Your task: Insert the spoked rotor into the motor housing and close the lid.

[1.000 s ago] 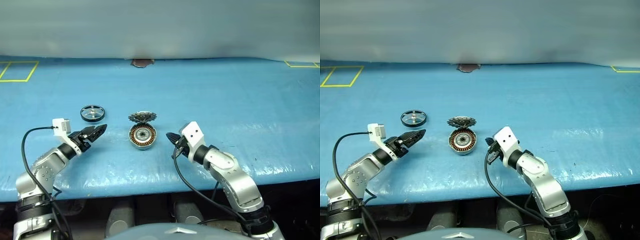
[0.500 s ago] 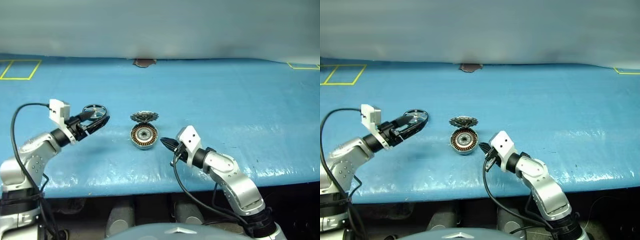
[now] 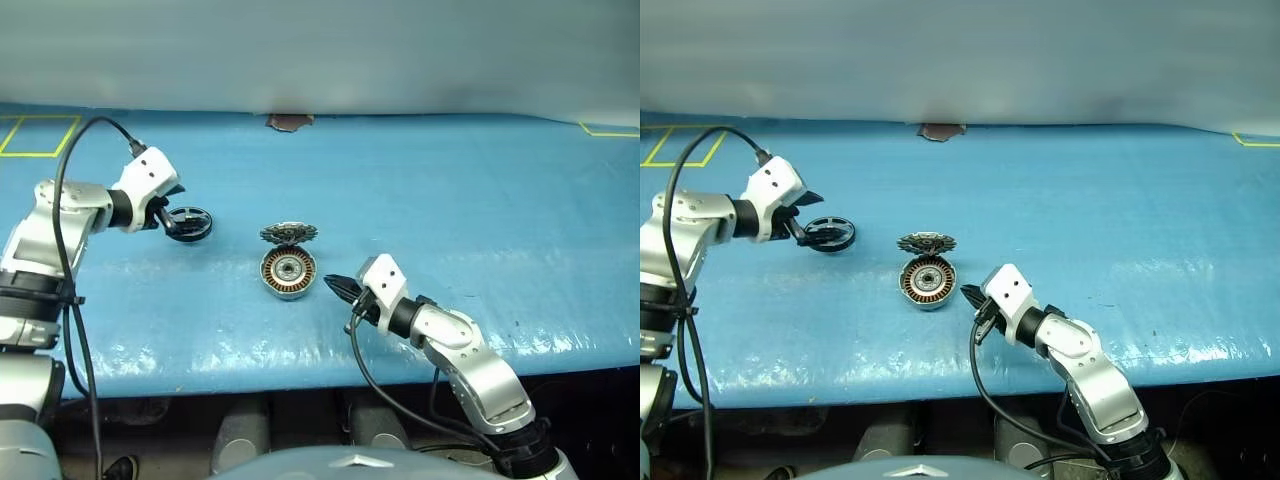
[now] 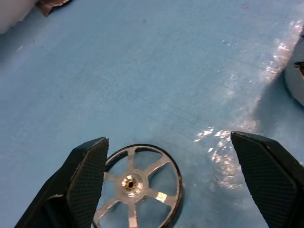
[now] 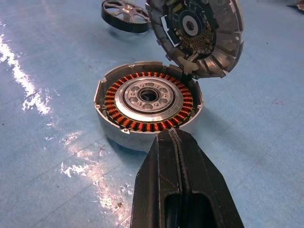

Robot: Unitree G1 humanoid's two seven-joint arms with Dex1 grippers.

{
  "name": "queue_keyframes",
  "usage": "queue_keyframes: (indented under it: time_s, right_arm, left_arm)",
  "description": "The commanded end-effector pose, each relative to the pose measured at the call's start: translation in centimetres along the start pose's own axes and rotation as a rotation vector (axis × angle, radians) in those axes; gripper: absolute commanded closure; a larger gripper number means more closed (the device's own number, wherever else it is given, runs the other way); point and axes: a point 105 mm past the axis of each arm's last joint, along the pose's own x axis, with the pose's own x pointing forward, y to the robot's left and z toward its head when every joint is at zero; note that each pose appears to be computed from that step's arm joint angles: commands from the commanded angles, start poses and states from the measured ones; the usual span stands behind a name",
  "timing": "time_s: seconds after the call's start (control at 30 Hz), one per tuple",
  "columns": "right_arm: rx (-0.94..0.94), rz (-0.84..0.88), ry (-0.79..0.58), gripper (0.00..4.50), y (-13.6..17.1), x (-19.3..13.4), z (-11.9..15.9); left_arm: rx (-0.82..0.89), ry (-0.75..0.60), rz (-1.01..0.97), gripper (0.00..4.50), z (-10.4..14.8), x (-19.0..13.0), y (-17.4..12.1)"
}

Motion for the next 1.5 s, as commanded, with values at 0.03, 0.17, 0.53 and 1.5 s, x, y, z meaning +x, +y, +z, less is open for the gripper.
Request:
queue_keyframes:
  time_s: [0.03, 0.17, 0.53, 1.5]
  right_arm:
    - [-0.024, -0.014, -0.049, 4.50, 0.2, -0.3, 1.1]
    - [-0.021, -0.023, -0.046, 4.50, 0.0, -0.2, 1.0]
    - [-0.036, -0.008, -0.032, 4.50, -0.4, -0.3, 1.2]
    - [-0.036, -0.028, -0.017, 4.50, -0.7, -0.5, 1.2]
  left_arm:
    - [0.020, -0.007, 0.031, 0.02, 0.6, -0.3, 1.2]
    - [0.075, 0.101, -0.025, 0.02, -0.3, 0.5, 1.1]
    - [0.223, 0.276, -0.067, 0.02, 0.0, 2.3, 2.1]
    - [0.204, 0.246, -0.116, 0.02, -0.4, 3.3, 0.6]
